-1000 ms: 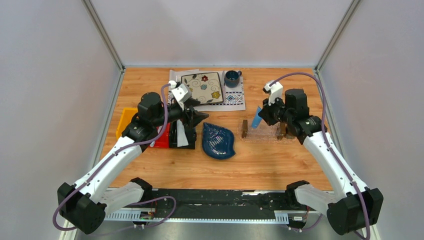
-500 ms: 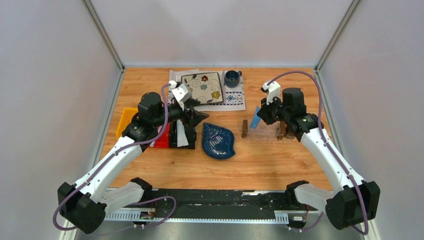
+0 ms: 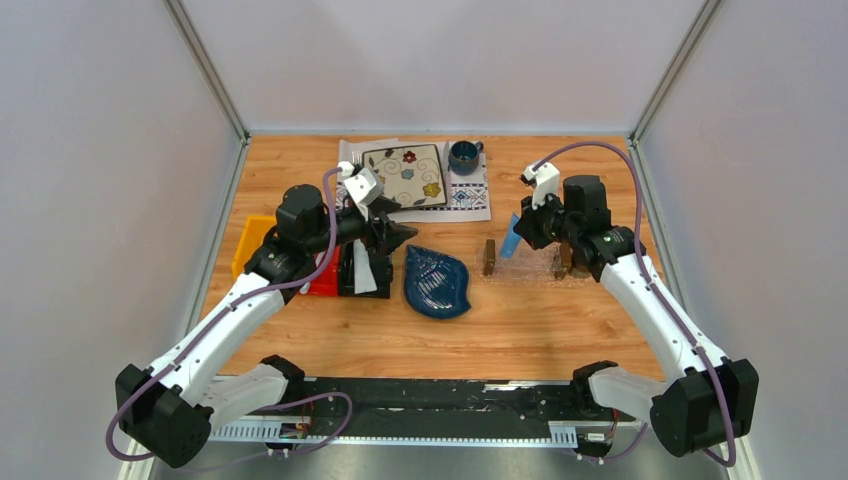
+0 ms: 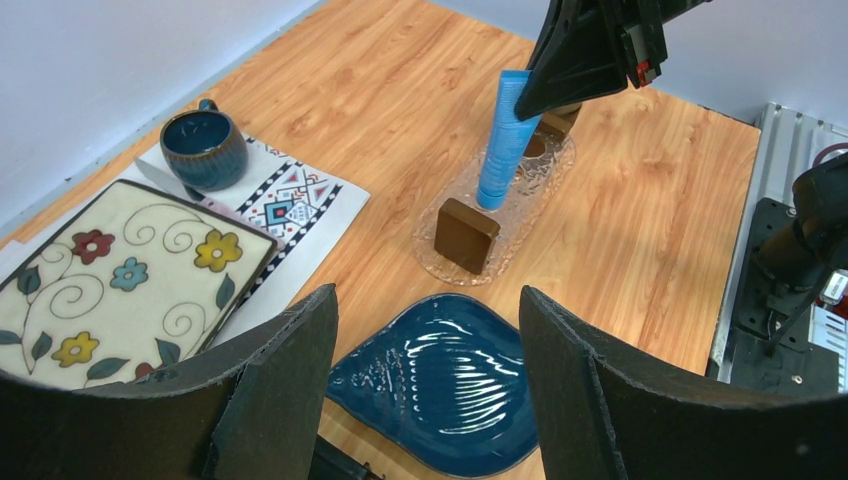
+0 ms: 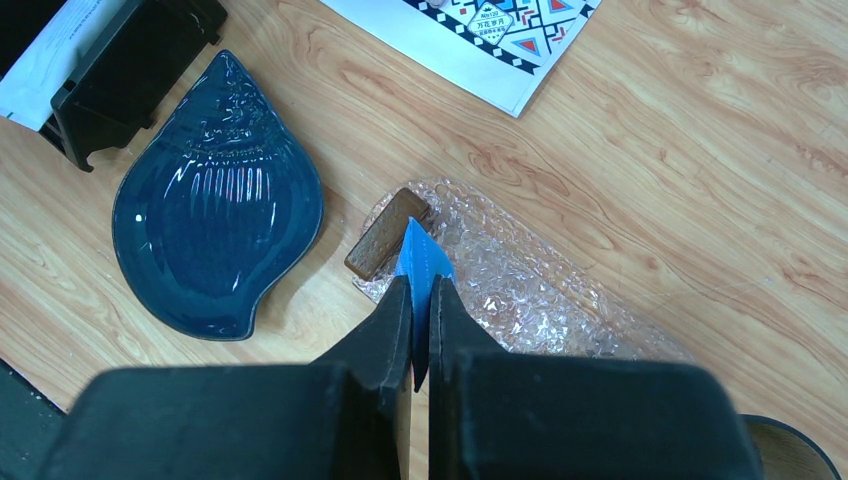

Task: Prepare toiletry sets of a toothbrush and toothpaste on the tray

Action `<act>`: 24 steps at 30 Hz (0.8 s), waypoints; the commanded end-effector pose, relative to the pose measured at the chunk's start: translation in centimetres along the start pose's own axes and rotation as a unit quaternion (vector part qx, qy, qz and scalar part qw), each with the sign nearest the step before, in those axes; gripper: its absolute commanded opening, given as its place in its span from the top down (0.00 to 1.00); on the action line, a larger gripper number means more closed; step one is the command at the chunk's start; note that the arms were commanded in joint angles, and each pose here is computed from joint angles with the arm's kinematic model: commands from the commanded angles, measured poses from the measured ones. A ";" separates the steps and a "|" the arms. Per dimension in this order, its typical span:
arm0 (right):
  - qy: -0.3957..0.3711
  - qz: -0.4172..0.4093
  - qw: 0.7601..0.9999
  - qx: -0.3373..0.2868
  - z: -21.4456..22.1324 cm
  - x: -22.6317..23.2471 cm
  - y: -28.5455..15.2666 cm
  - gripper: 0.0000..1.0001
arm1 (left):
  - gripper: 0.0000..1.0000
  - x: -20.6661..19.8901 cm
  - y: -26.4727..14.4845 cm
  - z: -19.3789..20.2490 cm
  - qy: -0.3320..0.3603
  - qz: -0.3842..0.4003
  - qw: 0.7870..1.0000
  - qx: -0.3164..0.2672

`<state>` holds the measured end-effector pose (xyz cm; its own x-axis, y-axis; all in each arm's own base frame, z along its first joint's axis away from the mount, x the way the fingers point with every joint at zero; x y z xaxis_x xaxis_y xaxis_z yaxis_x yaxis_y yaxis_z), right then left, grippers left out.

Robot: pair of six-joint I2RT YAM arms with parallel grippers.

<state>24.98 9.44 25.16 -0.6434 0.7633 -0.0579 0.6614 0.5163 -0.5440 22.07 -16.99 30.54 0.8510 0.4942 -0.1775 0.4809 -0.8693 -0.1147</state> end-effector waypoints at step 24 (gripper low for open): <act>-0.024 0.015 0.999 -0.040 -1.9 -0.8 0.2 1.00 | 0.26 0.2 0.1 -0.6 0.019 0.004 1.000 -0.017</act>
<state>25.28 9.51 24.78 -0.6448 0.7623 -0.0561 0.6556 0.5139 -0.5533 22.15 -16.88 30.49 0.8485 0.4982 -0.1783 0.4847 -0.8670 -0.1160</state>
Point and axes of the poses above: each gripper's point midway between its finger pads, its own y axis out along the fingers, its own x axis along the line the jaws close on, z = x × y, the point moved 9 cm from there along -y, back along the fingers, and after that the axes turned 8 degrees about -y, right-handed, at the moved point
